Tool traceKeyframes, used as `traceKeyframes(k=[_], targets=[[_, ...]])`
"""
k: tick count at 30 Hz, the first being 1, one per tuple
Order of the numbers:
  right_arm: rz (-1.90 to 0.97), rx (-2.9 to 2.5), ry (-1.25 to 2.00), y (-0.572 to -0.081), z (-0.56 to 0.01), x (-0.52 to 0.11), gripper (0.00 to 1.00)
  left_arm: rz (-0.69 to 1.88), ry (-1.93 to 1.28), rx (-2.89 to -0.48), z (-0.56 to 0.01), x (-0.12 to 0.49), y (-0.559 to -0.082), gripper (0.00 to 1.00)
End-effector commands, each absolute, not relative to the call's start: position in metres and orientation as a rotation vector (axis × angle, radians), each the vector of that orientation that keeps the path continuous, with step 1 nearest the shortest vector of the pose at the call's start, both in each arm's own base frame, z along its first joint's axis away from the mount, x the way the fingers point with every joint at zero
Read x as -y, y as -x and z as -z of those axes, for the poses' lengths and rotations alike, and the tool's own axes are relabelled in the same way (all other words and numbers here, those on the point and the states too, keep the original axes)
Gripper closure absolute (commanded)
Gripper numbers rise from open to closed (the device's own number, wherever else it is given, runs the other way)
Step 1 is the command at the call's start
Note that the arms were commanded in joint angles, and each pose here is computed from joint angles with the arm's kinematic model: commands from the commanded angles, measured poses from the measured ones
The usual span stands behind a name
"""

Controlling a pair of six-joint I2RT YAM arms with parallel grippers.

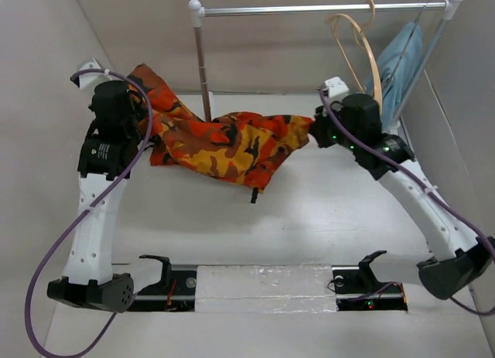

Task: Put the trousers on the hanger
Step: Flatten out the trousers at the center of the board.

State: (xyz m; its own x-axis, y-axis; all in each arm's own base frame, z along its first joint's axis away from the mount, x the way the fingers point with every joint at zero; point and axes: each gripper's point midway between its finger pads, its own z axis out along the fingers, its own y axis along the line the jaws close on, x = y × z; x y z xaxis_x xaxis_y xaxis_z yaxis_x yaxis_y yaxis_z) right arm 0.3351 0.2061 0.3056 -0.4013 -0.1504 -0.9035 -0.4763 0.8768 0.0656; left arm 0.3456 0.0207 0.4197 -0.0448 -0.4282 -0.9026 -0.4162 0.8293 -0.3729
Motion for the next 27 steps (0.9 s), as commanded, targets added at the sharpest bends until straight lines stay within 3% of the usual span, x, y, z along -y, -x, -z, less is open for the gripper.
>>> traceKeyframes(k=[1,4,5,8,9,10,12,15,16,19,20,21,22,24,25,27], targets=[[-0.151,-2.243,0.576,-0.314,-0.248,-0.132,1.0,-0.081,0.737,-1.651,-0.396,-0.038,-0.33,1.0],[-0.15,-2.23,0.422,-0.34,-0.236,-0.099,1.0,-0.059,0.728,-1.803,-0.332,-0.027,-0.318,1.0],[-0.131,-2.218,0.347,-0.351,-0.234,-0.082,0.95,-0.06,0.725,-1.872,-0.299,-0.023,-0.308,1.0],[-0.163,-2.171,0.22,-0.384,-0.231,-0.071,0.61,-0.015,0.692,-2.036,-0.234,-0.008,-0.289,0.98],[-0.147,-2.138,0.19,-0.396,-0.242,-0.069,0.46,-0.003,0.681,-2.076,-0.219,-0.004,-0.285,0.95],[-0.149,-2.156,0.2,-0.402,-0.237,-0.074,0.31,0.028,0.655,-2.117,-0.208,0.002,-0.281,0.83],[-0.173,-2.204,0.32,-0.393,-0.233,-0.104,0.28,0.069,0.614,-2.153,-0.201,0.021,-0.277,0.69],[-0.22,-2.22,0.557,-0.36,-0.221,-0.159,0.3,0.109,0.593,-2.173,-0.201,0.03,-0.285,0.72],[-0.279,-2.248,0.707,-0.325,-0.196,-0.197,0.48,0.095,0.596,-2.173,-0.2,0.029,-0.287,0.84],[-0.479,-2.223,0.93,-0.248,-0.169,-0.261,0.88,0.102,0.616,-2.182,-0.199,0.027,-0.295,0.96],[-0.508,-2.263,0.993,-0.221,-0.143,-0.263,0.88,0.115,0.611,-2.18,-0.198,0.029,-0.298,0.96],[-0.545,-2.284,0.975,-0.208,-0.136,-0.272,0.85,0.122,0.616,-2.182,-0.197,0.028,-0.299,0.96],[-0.537,-2.309,0.995,-0.195,-0.125,-0.272,0.68,0.132,0.622,-2.182,-0.196,0.028,-0.3,0.89],[-0.438,-2.43,0.976,-0.171,-0.096,-0.259,0.47,0.142,0.605,-2.199,-0.19,0.031,-0.302,0.72],[-0.386,-2.466,0.945,-0.168,-0.088,-0.251,0.36,0.16,0.593,-2.216,-0.187,0.034,-0.302,0.58],[-0.329,-2.546,0.829,-0.162,-0.074,-0.235,0.33,0.175,0.58,-2.248,-0.179,0.039,-0.306,0.5]])
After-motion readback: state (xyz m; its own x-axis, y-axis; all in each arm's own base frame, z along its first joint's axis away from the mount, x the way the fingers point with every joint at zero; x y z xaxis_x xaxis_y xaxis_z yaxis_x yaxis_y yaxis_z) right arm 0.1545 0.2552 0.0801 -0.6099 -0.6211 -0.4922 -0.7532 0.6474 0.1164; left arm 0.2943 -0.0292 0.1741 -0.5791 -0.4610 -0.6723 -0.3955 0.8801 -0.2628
